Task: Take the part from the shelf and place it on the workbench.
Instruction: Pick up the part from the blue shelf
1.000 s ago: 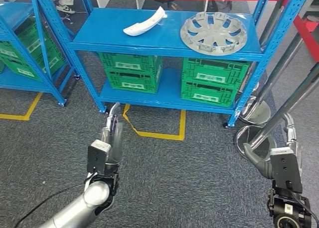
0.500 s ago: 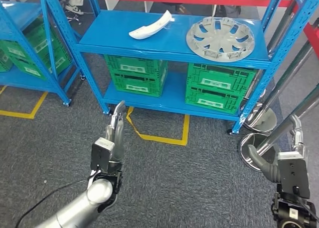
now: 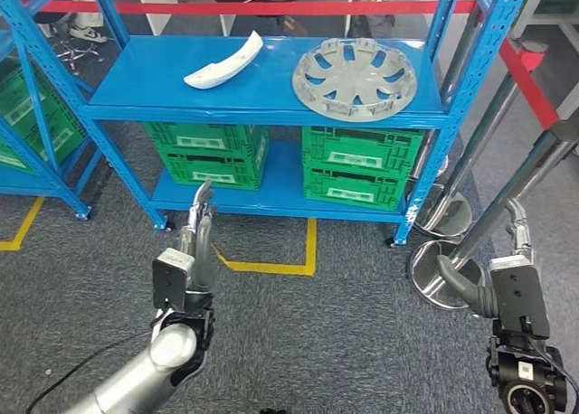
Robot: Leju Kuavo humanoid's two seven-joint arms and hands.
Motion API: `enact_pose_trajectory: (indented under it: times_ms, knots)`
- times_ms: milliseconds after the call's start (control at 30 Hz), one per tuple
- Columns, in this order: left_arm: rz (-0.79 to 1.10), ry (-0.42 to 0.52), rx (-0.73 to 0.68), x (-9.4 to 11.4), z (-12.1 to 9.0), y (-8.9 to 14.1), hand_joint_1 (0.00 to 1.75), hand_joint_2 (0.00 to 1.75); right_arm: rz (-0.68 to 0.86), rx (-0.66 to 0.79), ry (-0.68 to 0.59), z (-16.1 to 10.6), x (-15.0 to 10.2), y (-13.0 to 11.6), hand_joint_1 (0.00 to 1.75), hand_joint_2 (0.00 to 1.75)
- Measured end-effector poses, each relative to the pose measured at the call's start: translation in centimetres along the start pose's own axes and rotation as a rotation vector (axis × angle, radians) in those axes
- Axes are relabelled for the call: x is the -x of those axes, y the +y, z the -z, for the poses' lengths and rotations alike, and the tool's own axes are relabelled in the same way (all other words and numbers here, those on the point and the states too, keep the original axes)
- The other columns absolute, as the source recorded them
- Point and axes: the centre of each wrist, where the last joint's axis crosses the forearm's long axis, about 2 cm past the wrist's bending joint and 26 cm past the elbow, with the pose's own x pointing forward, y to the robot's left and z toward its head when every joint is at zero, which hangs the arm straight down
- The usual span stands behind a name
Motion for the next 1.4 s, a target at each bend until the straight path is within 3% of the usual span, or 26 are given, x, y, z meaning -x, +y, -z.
enact_pose_trajectory:
  times_ms: [700,1400]
  knots:
    - [-0.023,-0.028,-0.001,-0.2,0.9,-0.1,0.00,0.00,-0.012,-0.041,-0.008,2.5,-0.3,-0.6,0.00,1.75]
    - [-0.022,-0.009,0.000,0.1,0.6,0.1,0.00,0.00,-0.040,-0.119,0.021,4.8,0.0,-1.2,0.00,1.75]
